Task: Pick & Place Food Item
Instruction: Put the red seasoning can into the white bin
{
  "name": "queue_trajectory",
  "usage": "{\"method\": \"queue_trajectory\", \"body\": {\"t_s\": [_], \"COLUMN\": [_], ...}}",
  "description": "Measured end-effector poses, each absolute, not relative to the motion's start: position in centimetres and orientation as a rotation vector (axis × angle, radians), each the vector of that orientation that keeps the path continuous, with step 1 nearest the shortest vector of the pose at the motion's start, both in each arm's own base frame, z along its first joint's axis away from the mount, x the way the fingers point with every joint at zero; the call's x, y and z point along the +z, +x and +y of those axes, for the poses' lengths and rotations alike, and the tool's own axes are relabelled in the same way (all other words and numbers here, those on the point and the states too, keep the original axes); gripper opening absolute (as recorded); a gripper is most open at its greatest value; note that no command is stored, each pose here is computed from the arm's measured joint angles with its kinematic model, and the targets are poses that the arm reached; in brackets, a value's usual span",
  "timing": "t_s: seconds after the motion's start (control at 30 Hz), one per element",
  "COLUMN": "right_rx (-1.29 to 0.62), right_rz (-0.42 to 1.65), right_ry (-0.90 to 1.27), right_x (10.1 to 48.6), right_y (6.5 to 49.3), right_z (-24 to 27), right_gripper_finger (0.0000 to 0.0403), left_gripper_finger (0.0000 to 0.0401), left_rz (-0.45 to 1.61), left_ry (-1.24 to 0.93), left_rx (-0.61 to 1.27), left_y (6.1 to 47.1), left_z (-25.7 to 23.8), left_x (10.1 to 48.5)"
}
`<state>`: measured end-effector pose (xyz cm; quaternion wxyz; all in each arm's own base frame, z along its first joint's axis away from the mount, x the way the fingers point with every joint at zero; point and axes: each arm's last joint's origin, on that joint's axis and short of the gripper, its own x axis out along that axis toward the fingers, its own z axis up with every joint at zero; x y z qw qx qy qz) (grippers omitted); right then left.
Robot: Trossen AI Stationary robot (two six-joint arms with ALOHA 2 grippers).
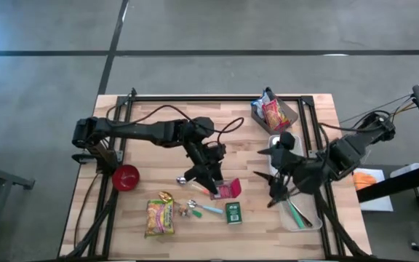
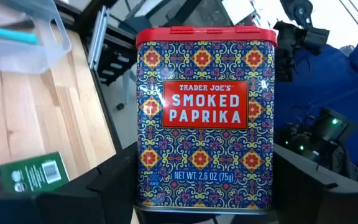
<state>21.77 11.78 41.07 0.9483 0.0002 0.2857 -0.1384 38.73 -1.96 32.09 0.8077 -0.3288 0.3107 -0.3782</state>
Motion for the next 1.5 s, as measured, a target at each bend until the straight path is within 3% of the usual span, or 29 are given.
{"method": "queue_trajectory", "body": {"t_s": [0.33,0.7,1.5], "right_rx": [-0.164,-0.106,0.014], "right_rz": [0.581,0.619,0.692], "right_ry": [-0.084,-0.178,-0.17], "right_x": [40.9,40.0,42.1], "right_y": [23.9,26.0,27.9], "right_z": [11.8,13.2,15.0], "right_gripper_finger": [0.0303,0.0381,0.0384], "left_gripper_finger": [0.0277,0.0277,0.0277], "left_rz": [0.656,0.645,0.607], "left_ry": [-0.703,-0.705,-0.681], "left_rx": [-0.806,-0.789,-0.758], "left_y": [38.8,38.8,38.9], "left_z": [-1.9,-1.2,0.6], "left_x": [32.2,32.2,32.1]}}
